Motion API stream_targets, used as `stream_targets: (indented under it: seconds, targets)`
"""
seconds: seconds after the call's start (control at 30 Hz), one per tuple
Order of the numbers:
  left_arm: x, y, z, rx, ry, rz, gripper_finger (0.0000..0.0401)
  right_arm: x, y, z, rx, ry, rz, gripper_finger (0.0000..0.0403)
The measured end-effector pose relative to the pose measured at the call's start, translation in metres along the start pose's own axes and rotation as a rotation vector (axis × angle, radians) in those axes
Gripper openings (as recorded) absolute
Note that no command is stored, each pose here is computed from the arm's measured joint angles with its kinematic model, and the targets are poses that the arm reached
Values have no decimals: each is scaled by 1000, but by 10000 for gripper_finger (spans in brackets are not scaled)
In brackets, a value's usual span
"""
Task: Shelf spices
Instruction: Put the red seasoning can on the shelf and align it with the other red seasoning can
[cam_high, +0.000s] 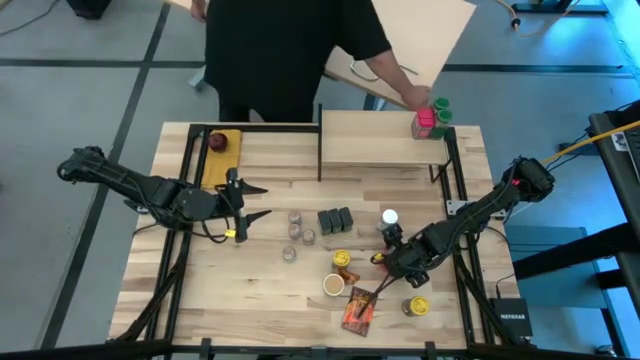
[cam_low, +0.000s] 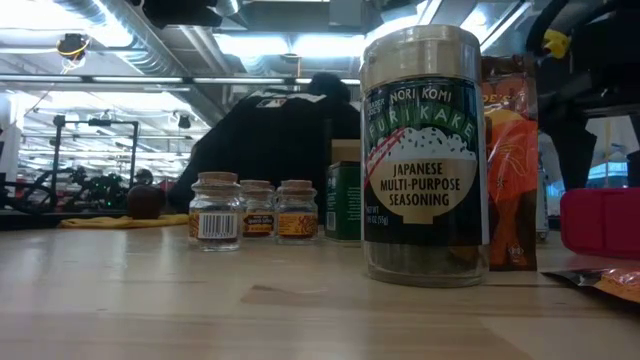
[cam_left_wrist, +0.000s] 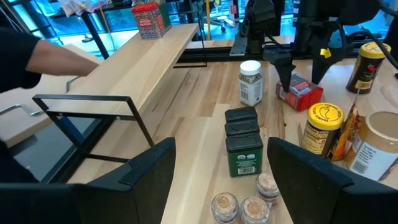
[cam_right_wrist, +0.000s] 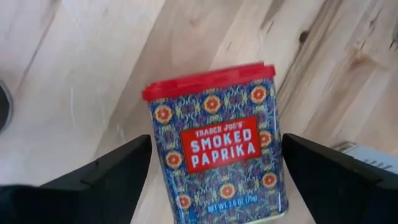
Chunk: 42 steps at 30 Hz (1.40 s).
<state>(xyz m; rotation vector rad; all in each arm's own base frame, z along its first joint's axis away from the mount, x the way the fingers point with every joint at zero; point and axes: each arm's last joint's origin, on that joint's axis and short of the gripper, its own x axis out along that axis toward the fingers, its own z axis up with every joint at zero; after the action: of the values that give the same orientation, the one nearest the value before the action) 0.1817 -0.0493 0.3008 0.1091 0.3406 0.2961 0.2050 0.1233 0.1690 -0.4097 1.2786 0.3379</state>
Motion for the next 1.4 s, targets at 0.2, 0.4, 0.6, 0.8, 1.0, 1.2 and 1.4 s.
stream_targets:
  seconds: [0.2,0.4,0.6,0.8,1.0,1.2,1.4]
  targets:
    - [0,0,0,-4,0,0,249,0,0,5,7,-46,2,365]
    - [0,0,0,-2,3,0,249,-2,1,17,24,-179,7,365]
    - [0,0,-1,-1,5,1,249,-2,-1,17,29,-171,-47,365]
    - [0,0,0,-1,4,1,249,-1,-1,14,71,-142,-35,365]
    - [0,0,0,-1,4,0,249,-1,-1,8,63,-81,-38,365]
    - [0,0,0,-2,4,1,249,-1,0,3,56,-32,-16,365]
    - [0,0,0,-2,4,0,249,0,-1,-9,8,93,-34,365]
